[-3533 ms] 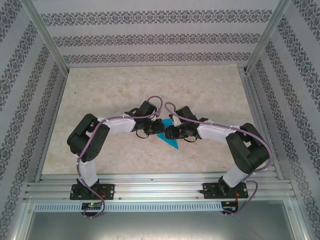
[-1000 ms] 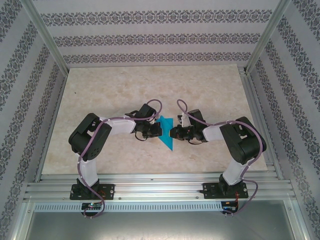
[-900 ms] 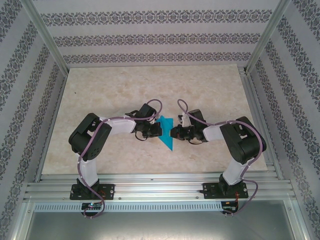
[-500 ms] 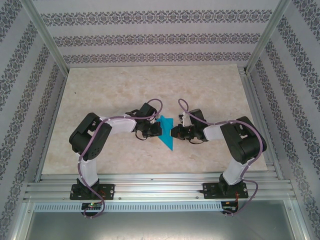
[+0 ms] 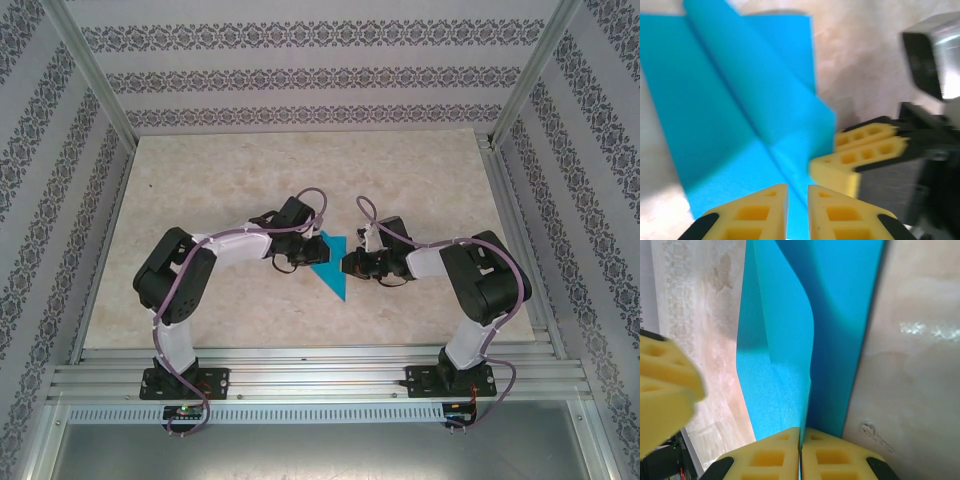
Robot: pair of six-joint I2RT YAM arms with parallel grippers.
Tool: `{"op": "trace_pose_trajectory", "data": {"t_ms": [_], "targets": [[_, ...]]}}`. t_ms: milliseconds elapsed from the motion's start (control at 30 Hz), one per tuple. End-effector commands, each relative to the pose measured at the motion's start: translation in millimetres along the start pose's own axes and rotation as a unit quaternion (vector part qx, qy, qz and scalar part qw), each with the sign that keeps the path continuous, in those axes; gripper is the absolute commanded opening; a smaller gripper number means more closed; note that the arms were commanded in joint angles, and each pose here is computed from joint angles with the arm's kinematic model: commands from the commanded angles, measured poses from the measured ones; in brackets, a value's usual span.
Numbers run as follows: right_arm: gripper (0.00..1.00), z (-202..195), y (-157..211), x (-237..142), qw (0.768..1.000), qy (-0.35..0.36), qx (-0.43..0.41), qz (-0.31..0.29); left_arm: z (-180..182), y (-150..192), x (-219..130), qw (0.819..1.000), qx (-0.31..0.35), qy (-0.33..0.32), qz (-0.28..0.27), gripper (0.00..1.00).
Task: Fold a paper plane with a square sheet of paper (fold left side to right side)
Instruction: Fourth fold the wing at the center of the table.
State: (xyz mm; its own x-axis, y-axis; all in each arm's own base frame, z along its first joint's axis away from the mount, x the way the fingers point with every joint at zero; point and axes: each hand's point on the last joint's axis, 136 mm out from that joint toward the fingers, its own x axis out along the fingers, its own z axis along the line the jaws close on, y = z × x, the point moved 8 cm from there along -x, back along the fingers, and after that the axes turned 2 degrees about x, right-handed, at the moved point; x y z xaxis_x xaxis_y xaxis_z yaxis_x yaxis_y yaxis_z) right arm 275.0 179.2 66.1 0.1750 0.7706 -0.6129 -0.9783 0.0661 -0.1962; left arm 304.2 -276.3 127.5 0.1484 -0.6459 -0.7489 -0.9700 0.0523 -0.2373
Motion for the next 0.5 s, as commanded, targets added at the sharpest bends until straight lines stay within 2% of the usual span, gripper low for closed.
{"op": "trace_pose_trajectory", "data": {"t_ms": [0, 267, 467], "targets": [[0.09, -16, 4, 8, 0.999, 0.037, 0.006, 0.008, -19, -11, -14, 0.999, 0.022, 0.04, -0.009, 0.18], [0.09, -17, 6, 10, 0.999, 0.041, 0.006, 0.013, -17, -13, 17, 0.997, 0.001, 0.074, 0.015, 0.14], [0.09, -17, 7, 11, 0.999, 0.043, 0.005, 0.015, -11, -12, 34, 0.997, -0.014, 0.071, 0.024, 0.12]]}}
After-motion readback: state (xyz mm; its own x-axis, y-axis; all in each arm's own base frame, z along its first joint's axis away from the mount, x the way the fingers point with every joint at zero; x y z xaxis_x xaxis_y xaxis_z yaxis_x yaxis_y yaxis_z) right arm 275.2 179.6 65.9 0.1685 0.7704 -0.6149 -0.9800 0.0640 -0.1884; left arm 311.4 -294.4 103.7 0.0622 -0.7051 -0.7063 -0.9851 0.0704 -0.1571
